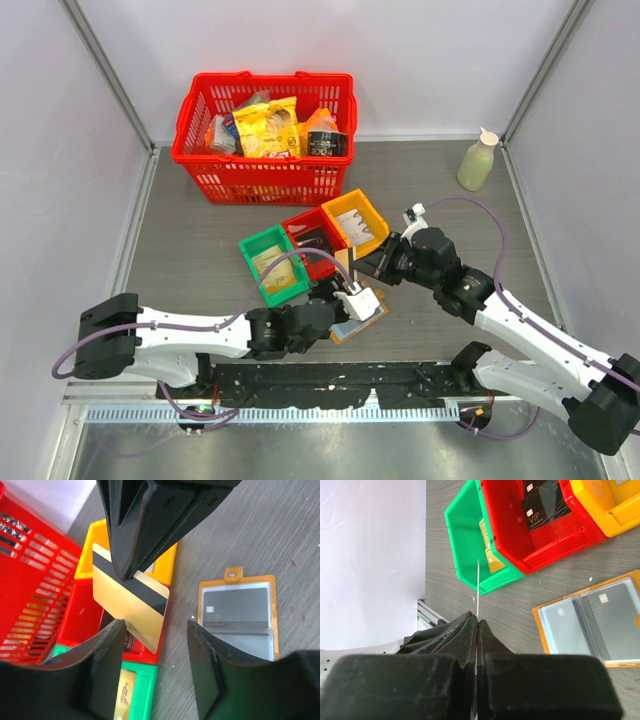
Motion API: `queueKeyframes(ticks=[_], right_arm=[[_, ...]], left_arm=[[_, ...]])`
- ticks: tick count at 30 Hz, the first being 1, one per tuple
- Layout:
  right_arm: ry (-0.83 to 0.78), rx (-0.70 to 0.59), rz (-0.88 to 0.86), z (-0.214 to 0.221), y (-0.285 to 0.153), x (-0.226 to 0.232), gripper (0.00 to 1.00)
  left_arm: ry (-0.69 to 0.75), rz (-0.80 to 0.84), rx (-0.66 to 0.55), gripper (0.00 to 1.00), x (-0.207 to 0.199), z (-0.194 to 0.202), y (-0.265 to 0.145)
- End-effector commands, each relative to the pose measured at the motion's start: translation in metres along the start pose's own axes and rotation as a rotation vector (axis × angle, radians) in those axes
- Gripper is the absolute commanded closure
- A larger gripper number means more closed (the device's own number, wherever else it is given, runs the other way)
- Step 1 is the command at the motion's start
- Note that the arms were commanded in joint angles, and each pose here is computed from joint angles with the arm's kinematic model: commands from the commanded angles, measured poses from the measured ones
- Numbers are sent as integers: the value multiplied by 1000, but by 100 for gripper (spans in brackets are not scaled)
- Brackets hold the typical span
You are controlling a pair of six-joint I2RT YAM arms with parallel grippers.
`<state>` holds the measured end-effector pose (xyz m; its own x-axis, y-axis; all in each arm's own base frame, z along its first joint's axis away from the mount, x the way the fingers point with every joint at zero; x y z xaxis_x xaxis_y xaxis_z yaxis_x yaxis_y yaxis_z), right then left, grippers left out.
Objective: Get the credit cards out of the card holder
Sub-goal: Place the credit card in the storage box.
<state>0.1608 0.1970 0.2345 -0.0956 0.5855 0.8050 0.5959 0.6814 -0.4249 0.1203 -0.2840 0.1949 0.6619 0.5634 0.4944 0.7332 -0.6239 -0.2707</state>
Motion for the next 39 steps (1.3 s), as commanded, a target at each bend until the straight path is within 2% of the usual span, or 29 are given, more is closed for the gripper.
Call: queueKeyframes(ticks=[1,4,7,8,10,12,13,14,15,16,18,22,25,30,33,39], right_arm=[[37,-39,-75,-4,-4,12,99],[49,-40,-81,-4,-4,12,99],[61,-47,-89,-4,-4,12,99],[62,-48,-91,-3,-5,12,98],[61,-71,-105,-5,-6,12,92],[53,-118,-126,-9,-11,14,80],[50,-156,-121,-12,-13,13,71],[27,-202,-126,-16,-17,14,57],[11,-229,-143,-19,-24,16,52],[-25,-248,-140,-20,-27,16,41],[-89,-320,-119,-27,-34,14,32],[-218,-384,-45,-34,-48,7,18],[-288,-411,4,-35,-55,-1,14],[-359,-379,33,-28,-56,-13,13],[-376,-370,48,-27,-55,-17,13],[-410,-358,70,-25,-54,-22,13]], left_arm=[[-40,-103,-73,55,10,-22,5],[-42,-108,-71,72,9,-23,6],[-50,-114,-68,98,8,-23,7],[-59,-120,-67,100,9,-23,6],[-76,-119,-68,100,9,-23,5],[-106,-131,-55,100,10,-21,3],[-124,-139,-47,100,11,-20,2],[-141,-142,-44,100,12,-20,-1],[-159,-145,-38,100,13,-18,-2],[-184,-149,-34,100,15,-17,-3],[-260,-155,-24,100,19,-13,-5],[-440,-171,26,100,37,-3,-13],[-615,-174,57,100,57,4,-21],[-933,-238,134,100,99,36,-34],[-1087,-250,231,100,115,58,-38],[-1351,-149,375,100,129,87,-34]])
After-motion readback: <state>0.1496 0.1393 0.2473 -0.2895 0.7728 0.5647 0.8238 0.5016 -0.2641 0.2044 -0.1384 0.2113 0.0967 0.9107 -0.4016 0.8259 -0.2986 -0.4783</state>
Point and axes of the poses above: each gripper's point midway between its finger pads, its own y axis out along the fingers, its own x axis along the line the jaws close on, z = x × y, the point moved 8 cm from there along -y, back along the fingers
